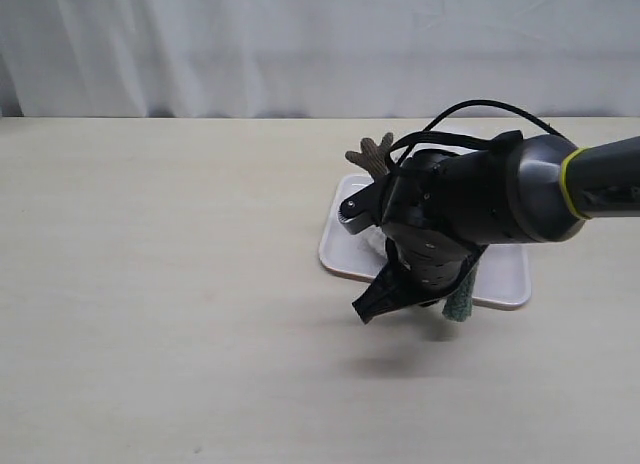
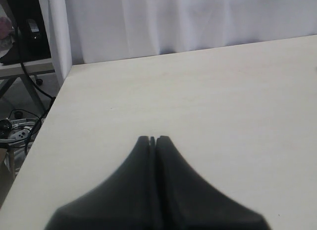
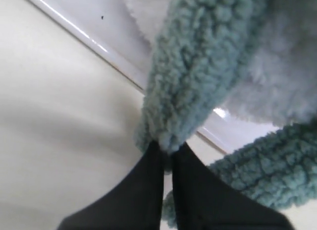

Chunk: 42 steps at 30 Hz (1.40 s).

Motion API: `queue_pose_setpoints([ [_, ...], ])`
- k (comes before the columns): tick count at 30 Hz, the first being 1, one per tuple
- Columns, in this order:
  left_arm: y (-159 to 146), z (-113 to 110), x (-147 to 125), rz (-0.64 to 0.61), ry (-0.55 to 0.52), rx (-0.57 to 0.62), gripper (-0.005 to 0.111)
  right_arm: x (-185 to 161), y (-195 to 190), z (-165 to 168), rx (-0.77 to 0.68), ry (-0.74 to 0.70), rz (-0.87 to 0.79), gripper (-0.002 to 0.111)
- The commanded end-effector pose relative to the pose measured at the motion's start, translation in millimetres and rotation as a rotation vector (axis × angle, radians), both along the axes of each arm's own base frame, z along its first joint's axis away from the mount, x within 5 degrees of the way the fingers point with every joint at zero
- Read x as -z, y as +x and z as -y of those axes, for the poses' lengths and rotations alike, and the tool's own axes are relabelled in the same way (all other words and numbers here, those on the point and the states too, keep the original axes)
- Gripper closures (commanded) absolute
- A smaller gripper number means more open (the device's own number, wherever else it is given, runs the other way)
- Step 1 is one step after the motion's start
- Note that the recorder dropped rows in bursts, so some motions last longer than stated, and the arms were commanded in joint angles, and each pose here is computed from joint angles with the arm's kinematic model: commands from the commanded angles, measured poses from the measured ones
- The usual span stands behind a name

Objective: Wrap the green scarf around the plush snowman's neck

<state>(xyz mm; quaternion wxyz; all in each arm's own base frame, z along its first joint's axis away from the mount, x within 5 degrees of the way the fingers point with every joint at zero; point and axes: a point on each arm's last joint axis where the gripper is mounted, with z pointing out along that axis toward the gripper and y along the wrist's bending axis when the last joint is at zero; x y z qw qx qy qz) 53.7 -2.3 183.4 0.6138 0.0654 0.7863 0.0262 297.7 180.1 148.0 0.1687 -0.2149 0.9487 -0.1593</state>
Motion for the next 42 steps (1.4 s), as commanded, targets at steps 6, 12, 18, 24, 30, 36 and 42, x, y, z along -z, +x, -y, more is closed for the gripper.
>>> queue_pose_setpoints([
  [6,0,1,-1,0.011,-0.002,0.01,0.107,0,-3,1,0.022,0.006,-0.03,0.069],
  [12,0,1,-1,0.011,-0.002,0.01,0.107,-11,-9,4,0.034,0.001,-0.058,0.062],
  [18,0,1,-1,0.011,-0.002,0.01,0.107,-37,-19,-2,-0.032,0.131,-0.072,0.062],
  [24,0,1,-1,0.011,-0.002,0.01,0.107,-63,-23,7,-0.006,0.136,-0.004,0.042],
  [30,0,1,-1,0.011,-0.002,0.01,0.107,-59,-26,19,0.129,0.085,0.043,0.032],
  [36,0,1,-1,0.011,-0.002,0.01,0.107,-40,-26,17,0.13,0.229,0.116,0.032],
  [42,0,1,-1,0.011,-0.002,0.01,0.107,-38,-16,42,0.247,0.185,0.153,0.032],
])
